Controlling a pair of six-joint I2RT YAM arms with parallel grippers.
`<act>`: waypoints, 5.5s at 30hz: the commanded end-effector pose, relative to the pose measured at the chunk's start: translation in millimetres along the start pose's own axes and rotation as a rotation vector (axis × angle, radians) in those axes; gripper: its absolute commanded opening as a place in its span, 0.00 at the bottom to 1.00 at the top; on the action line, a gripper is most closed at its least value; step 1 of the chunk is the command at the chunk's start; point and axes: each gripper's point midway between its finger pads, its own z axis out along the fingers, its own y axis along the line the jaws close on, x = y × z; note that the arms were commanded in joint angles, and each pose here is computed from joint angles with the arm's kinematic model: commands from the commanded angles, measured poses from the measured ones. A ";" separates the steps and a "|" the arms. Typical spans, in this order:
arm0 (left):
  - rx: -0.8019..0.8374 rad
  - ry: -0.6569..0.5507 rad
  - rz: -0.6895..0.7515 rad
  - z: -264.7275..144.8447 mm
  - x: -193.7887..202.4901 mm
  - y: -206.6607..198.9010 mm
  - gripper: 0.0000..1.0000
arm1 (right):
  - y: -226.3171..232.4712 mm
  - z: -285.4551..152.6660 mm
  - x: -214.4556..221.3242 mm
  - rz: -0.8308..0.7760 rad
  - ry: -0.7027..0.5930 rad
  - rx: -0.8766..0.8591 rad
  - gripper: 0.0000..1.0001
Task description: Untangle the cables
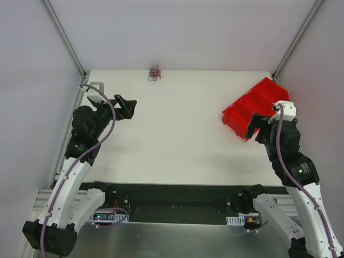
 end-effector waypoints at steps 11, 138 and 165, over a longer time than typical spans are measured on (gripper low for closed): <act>-0.022 0.309 -0.322 85.9 66.9 22.5 0.99 | 54.4 -6.3 13.4 0.093 -0.022 -0.309 0.96; -0.300 0.486 -0.111 -7.7 190.0 1.4 0.00 | 135.0 68.3 168.7 -0.031 0.266 -0.209 0.01; -0.712 0.086 -0.032 -81.8 89.1 83.9 0.00 | 0.2 32.8 96.4 0.056 0.004 0.223 0.01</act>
